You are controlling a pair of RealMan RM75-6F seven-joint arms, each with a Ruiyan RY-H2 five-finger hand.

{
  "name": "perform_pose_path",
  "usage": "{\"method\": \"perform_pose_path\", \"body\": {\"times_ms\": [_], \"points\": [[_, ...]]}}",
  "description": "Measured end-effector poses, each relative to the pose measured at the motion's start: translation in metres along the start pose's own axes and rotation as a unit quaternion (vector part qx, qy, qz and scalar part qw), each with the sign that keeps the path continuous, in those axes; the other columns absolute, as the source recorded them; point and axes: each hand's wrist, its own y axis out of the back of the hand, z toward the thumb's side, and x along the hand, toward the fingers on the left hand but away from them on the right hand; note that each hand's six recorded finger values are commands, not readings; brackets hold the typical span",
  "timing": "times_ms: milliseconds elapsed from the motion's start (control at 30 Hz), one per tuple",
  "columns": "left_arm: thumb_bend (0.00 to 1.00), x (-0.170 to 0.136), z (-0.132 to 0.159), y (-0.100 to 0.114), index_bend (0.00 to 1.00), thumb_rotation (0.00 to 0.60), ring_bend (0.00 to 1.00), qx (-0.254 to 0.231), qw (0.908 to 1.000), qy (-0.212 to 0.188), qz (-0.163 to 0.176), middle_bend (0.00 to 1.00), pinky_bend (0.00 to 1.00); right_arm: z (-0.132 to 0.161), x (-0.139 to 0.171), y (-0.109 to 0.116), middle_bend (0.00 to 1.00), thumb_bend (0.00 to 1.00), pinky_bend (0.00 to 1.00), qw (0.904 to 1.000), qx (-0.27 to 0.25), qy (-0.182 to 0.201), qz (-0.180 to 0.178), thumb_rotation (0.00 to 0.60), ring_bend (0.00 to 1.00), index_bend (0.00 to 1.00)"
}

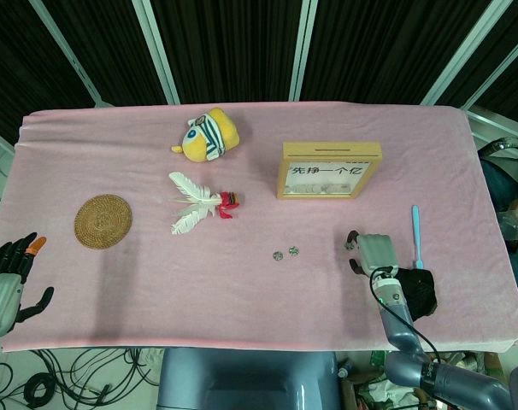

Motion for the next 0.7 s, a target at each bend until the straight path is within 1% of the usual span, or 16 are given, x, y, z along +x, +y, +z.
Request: {"method": "perform_pose_path", "body": {"times_ms": [267, 700], "points": [[0.36, -0.0009, -0.0002, 0.0012, 0.02, 0.600, 0.00, 0.000, 1.0000, 0.000, 0.002, 0.00, 0.00, 0.0025, -0.0022, -0.0017, 0.79, 0.37, 0.84, 1.0000, 0.001, 0.004, 0.006, 0.600, 0.84, 0.39], [0.36, -0.0001, -0.0007, 0.0012, 0.02, 0.600, 0.00, -0.002, 1.0000, 0.001, 0.002, 0.00, 0.00, 0.0020, -0.0061, -0.0019, 0.79, 0.38, 0.84, 1.0000, 0.007, 0.002, 0.004, 0.600, 0.84, 0.39]]}}
